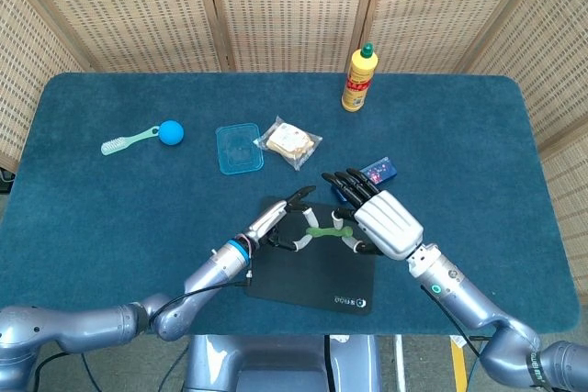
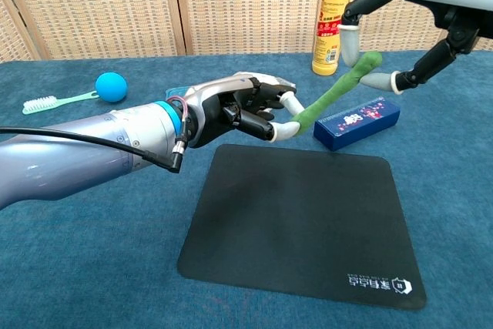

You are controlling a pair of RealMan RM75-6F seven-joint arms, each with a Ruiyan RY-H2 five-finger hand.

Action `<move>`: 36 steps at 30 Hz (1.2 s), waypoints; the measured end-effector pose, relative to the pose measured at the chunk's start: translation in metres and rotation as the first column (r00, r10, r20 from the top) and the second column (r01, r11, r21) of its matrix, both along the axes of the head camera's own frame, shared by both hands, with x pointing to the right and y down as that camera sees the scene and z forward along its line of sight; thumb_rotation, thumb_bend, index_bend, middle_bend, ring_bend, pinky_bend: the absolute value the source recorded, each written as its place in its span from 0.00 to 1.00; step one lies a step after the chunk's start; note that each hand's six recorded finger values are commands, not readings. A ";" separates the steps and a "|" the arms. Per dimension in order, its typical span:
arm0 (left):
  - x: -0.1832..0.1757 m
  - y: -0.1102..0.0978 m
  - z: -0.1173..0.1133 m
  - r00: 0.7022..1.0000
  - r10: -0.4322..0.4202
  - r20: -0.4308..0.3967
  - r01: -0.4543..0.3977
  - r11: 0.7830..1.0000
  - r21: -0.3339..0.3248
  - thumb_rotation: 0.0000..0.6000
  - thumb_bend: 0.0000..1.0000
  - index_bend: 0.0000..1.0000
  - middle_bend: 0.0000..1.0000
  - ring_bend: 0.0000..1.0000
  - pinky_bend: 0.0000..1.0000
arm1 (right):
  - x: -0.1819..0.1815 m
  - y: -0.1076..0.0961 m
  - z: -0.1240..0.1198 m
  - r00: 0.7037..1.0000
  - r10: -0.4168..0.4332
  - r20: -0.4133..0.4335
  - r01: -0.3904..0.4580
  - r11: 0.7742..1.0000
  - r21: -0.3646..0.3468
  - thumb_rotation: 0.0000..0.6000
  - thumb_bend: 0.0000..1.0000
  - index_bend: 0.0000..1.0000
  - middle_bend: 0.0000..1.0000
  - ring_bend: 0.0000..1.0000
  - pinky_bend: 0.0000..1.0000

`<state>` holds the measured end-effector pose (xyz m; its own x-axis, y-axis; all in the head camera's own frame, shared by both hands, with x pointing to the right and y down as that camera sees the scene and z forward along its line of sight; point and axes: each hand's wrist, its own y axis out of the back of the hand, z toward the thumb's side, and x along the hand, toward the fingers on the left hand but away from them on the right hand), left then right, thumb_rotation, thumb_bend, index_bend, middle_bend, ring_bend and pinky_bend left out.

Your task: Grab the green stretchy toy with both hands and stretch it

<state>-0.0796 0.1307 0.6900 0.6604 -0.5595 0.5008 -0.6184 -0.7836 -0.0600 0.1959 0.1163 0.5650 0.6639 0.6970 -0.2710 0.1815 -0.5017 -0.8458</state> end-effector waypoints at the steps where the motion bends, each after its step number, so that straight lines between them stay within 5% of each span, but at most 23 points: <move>1: 0.000 0.000 0.000 1.000 0.000 -0.001 0.000 1.000 0.000 1.00 0.49 0.75 0.00 0.00 0.00 | 0.000 0.000 0.000 1.000 -0.002 -0.001 0.002 1.000 0.000 1.00 0.52 0.58 0.04 0.00 0.00; 15: 0.001 0.000 -0.004 1.000 0.000 -0.005 0.000 1.000 0.005 1.00 0.49 0.75 0.00 0.00 0.00 | 0.002 0.002 0.004 0.999 -0.027 -0.038 0.028 0.999 0.023 1.00 0.61 0.67 0.06 0.00 0.00; 36: -0.013 -0.004 0.007 0.999 -0.022 0.037 0.022 1.000 0.008 1.00 0.49 0.75 0.00 0.00 0.00 | 0.011 0.002 0.000 0.988 -0.074 -0.133 0.098 0.978 0.186 1.00 0.66 0.77 0.11 0.00 0.00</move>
